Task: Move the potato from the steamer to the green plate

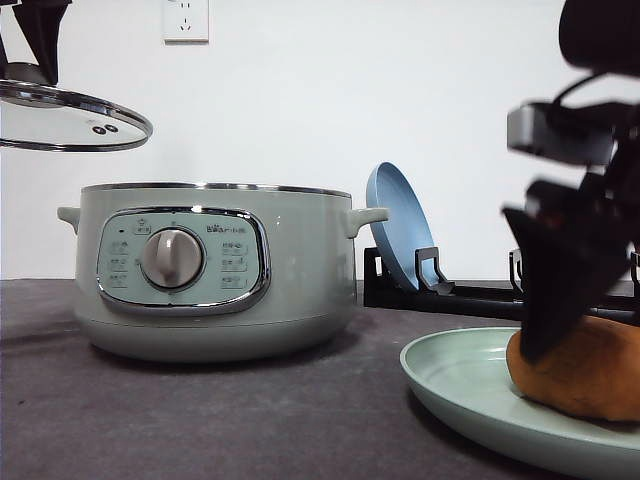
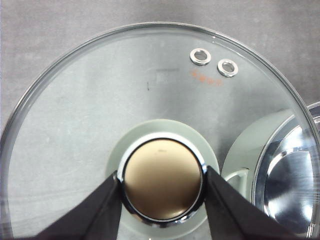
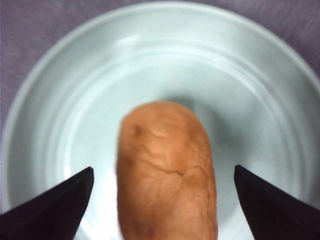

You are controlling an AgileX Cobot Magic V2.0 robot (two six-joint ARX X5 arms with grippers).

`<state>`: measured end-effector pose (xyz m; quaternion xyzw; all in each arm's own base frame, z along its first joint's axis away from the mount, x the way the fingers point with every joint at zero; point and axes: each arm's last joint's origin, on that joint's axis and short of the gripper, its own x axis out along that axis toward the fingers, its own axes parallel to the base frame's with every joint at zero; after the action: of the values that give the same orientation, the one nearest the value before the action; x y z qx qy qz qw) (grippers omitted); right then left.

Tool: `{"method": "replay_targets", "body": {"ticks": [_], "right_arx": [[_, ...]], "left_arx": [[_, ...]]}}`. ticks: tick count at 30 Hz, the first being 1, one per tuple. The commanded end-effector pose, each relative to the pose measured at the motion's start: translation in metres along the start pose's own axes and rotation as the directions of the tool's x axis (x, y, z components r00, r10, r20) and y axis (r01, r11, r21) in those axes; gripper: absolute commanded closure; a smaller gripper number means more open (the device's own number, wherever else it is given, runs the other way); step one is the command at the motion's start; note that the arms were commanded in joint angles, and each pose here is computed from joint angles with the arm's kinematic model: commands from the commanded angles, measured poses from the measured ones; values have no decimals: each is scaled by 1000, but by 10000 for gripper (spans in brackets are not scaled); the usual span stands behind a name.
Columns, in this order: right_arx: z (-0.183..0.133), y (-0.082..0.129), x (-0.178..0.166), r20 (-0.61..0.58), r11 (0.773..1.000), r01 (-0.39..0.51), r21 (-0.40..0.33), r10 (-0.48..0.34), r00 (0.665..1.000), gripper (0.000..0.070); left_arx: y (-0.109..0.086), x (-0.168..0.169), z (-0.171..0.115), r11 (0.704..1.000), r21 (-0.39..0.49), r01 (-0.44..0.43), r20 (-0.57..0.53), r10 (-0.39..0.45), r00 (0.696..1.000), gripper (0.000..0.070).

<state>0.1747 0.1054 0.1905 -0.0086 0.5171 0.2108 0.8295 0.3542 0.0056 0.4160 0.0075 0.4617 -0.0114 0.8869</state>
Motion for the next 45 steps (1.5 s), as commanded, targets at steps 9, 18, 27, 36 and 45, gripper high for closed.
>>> {"method": "replay_targets", "body": {"ticks": [9,18,27,36,45], "right_arx": [[21,19,-115,126,999,-34,-31,38,991,71],[-25,19,-229,377,996,-89,-15,88,922,69],[-89,8,-283,578,987,-155,32,108,809,69],[-105,5,-289,614,984,-175,30,120,780,69],[-105,4,-289,617,986,-164,39,105,780,69]], "left_arx": [[0,-14,7,1000,-4,-1,82,2,997,700],[0,-14,8,1000,-25,0,85,2,996,700],[-3,-14,8,999,-41,8,85,-5,996,700],[-9,-14,8,999,-33,18,86,-15,996,700],[-21,-14,8,994,-29,102,80,-99,992,700]]}}
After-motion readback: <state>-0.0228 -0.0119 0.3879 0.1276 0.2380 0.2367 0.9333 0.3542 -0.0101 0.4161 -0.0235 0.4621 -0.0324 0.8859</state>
